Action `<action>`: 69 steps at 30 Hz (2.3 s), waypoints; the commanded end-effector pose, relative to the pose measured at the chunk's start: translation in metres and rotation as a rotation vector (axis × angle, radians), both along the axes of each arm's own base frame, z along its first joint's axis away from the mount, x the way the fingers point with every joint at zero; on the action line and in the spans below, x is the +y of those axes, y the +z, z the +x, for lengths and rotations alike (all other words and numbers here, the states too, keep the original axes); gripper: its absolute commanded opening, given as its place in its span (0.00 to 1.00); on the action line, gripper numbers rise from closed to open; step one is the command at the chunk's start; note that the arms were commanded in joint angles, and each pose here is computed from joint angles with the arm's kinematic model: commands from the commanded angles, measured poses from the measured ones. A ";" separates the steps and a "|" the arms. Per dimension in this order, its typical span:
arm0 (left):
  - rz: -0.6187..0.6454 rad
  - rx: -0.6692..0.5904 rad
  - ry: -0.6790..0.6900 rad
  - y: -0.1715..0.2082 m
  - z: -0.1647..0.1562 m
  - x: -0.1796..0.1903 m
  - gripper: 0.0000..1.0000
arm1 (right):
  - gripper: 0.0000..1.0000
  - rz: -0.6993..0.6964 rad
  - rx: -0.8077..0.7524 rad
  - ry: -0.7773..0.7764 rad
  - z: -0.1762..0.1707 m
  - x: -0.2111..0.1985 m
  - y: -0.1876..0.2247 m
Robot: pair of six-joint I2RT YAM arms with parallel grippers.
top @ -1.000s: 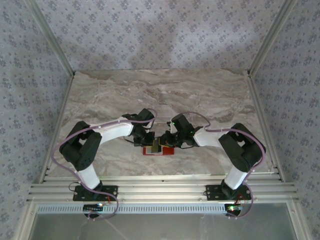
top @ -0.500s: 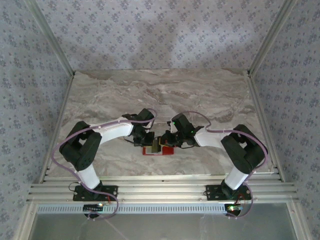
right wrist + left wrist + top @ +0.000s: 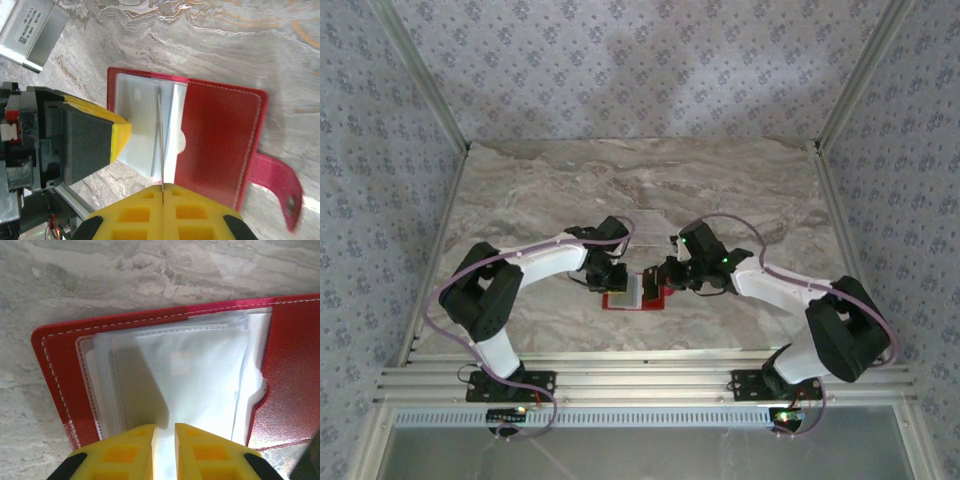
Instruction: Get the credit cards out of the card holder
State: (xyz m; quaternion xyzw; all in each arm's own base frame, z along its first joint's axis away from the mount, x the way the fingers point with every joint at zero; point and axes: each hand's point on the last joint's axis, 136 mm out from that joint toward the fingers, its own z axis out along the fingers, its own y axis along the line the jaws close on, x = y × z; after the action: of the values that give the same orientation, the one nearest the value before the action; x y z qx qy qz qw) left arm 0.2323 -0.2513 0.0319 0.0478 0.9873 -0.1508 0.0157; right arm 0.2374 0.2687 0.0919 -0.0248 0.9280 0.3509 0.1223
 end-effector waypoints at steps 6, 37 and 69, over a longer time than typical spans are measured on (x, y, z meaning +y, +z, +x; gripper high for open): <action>-0.015 -0.063 -0.002 0.035 0.004 0.000 0.24 | 0.01 -0.097 -0.075 0.003 0.004 -0.025 0.028; -0.059 -0.198 0.212 0.054 -0.022 0.073 0.31 | 0.00 -0.555 -0.627 0.883 0.076 -0.004 0.083; -0.135 -0.245 0.341 0.063 -0.045 0.096 0.30 | 0.00 -0.783 -0.577 1.452 0.160 0.023 0.020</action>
State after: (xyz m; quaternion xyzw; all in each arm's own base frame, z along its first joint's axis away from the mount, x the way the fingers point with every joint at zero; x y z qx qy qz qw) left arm 0.1884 -0.1611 0.0926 -0.0915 0.9604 -0.2101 0.1584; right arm 0.3958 0.3068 0.1186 -0.7064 0.6988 -0.0008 0.1126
